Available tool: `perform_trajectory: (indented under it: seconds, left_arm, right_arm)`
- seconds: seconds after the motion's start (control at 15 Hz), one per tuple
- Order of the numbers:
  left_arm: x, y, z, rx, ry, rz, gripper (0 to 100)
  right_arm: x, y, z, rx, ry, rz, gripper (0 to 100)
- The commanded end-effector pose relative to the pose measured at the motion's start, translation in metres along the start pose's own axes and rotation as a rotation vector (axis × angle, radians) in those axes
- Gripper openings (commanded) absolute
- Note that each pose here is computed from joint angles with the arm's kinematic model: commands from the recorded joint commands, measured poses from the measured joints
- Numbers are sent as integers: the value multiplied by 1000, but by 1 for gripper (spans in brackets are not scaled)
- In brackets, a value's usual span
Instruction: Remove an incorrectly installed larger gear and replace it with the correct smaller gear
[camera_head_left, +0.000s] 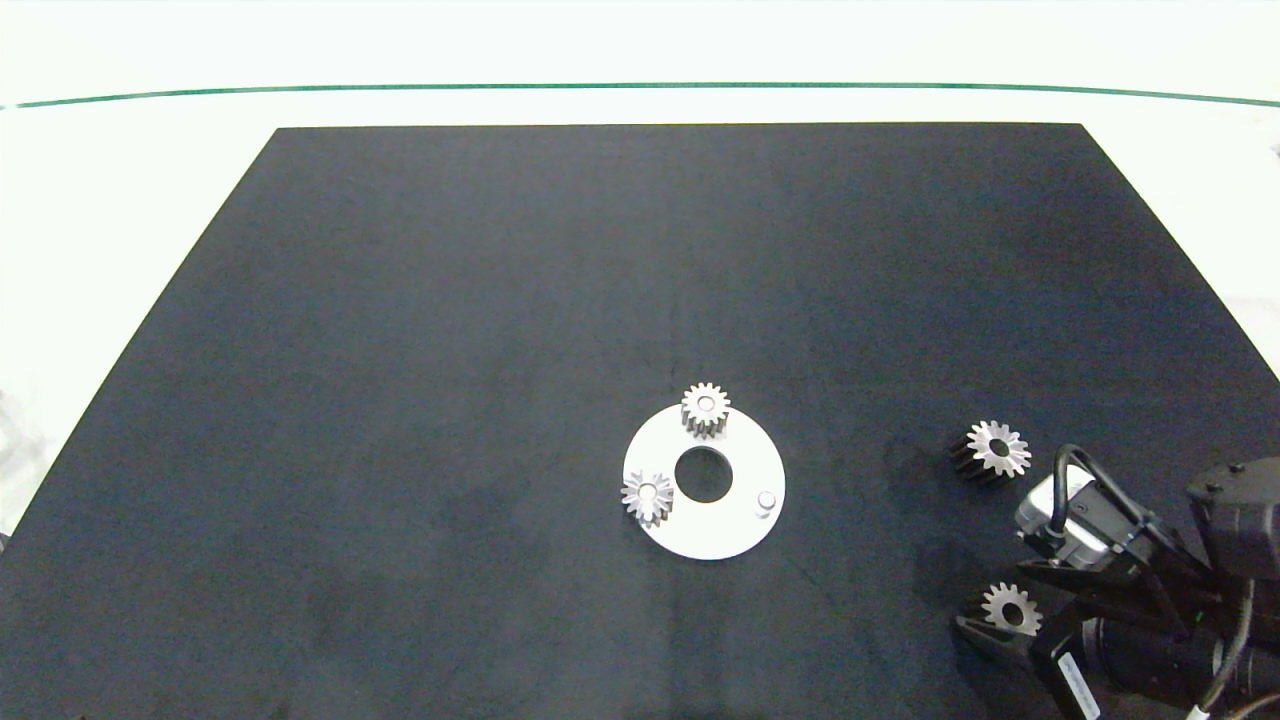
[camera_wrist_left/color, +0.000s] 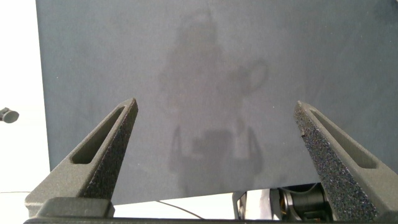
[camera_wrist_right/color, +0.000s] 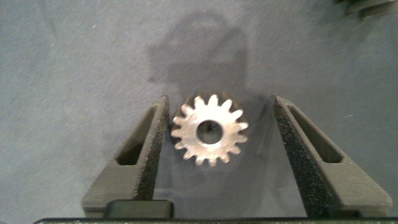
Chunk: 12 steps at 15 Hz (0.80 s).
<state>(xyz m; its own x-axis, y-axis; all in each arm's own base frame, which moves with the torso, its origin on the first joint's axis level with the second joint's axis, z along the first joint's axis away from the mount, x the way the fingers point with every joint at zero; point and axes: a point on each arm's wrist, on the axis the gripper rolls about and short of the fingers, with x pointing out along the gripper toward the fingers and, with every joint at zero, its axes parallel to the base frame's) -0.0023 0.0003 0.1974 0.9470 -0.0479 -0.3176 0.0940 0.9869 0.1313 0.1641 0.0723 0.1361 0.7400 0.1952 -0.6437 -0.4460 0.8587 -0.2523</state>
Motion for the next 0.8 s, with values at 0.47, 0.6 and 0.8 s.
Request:
perform_trajectory:
  seconds: [0.47,0.6,0.8]
  left_arm:
    - [0,0,-1,1,5,-2,100]
    - [0,0,0,1,3,-1,100]
    - [0,0,-1,1,3,-1,100]
  right_arm:
    - [1,2,-1,-16,4,1,49]
    - [1,4,-2,-21,8,7,45]
    - [2,4,-5,-23,20,8,38]
